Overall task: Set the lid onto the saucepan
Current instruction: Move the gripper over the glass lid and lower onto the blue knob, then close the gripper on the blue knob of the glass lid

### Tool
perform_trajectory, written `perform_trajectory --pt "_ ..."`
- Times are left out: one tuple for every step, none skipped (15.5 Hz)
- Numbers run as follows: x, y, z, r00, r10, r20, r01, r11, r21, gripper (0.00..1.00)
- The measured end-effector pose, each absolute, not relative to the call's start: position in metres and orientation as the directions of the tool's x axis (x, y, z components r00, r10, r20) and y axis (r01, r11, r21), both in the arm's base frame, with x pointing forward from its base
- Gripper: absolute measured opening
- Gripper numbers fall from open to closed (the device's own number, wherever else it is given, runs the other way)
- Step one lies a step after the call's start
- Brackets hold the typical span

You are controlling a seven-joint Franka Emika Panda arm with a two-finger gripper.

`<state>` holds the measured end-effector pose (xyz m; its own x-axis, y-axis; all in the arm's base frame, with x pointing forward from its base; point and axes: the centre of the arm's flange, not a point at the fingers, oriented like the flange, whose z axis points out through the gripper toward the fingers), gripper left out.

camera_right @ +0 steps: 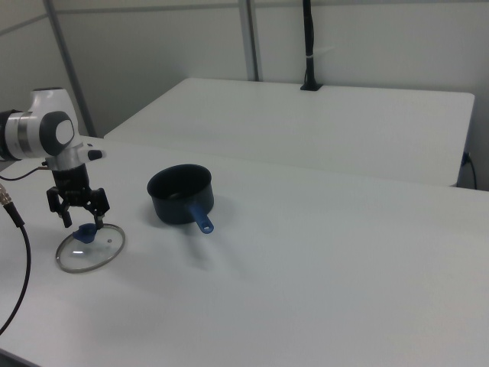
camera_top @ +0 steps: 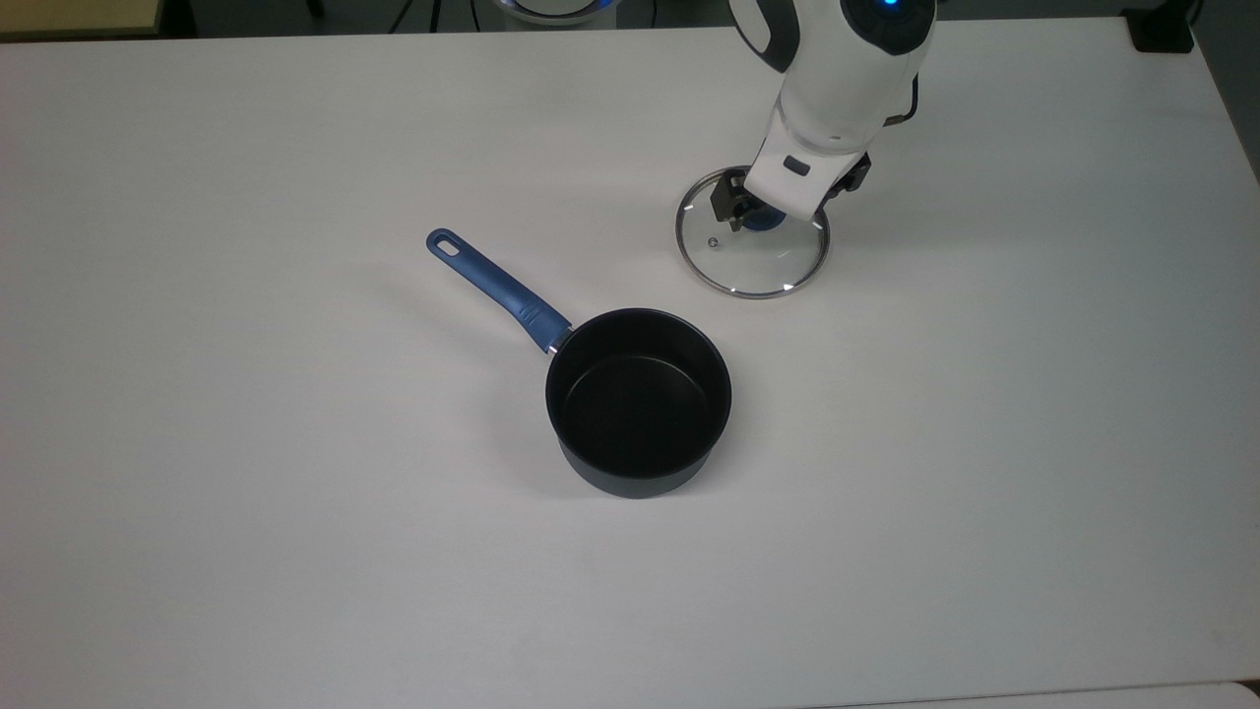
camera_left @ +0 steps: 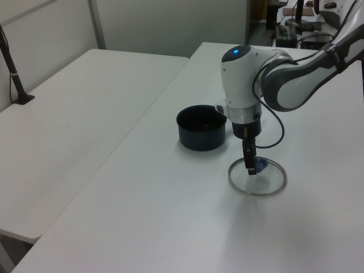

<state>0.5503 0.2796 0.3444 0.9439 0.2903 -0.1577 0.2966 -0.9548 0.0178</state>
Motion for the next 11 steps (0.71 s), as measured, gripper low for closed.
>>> perform_trajectory --pt "0.5503 0.2796 0.3418 0.943 0.290 -0.162 0.297 -0.955 0.018 0.95" --pt "0.5504 0.2795 0.3398 0.943 0.291 -0.165 0.298 -0.954 0.020 0.89" --pt "0.5505 0.2795 0.3385 0.942 0.291 -0.167 0.298 -0.954 0.021 0.83" --pt "0.5504 0.2795 0.3378 0.942 0.292 -0.168 0.299 -0.954 0.021 0.83" --pt "0.5504 0.2794 0.3370 0.941 0.292 -0.169 0.300 -0.954 0.021 0.79" --pt "0.5503 0.2793 0.3366 0.941 0.294 -0.170 0.301 -0.953 0.021 0.78" --pt "0.5503 0.2788 0.3362 0.940 0.296 -0.171 0.304 -0.952 0.021 0.74" --pt "0.5503 0.2783 0.3359 0.938 0.301 -0.172 0.309 -0.951 0.020 0.74" --pt "0.5505 0.2779 0.3358 0.937 0.305 -0.172 0.313 -0.950 0.019 0.70" --pt "0.5507 0.2775 0.3358 0.936 0.308 -0.172 0.316 -0.949 0.019 0.70" --pt "0.5510 0.2769 0.3359 0.935 0.311 -0.172 0.318 -0.948 0.018 0.69"
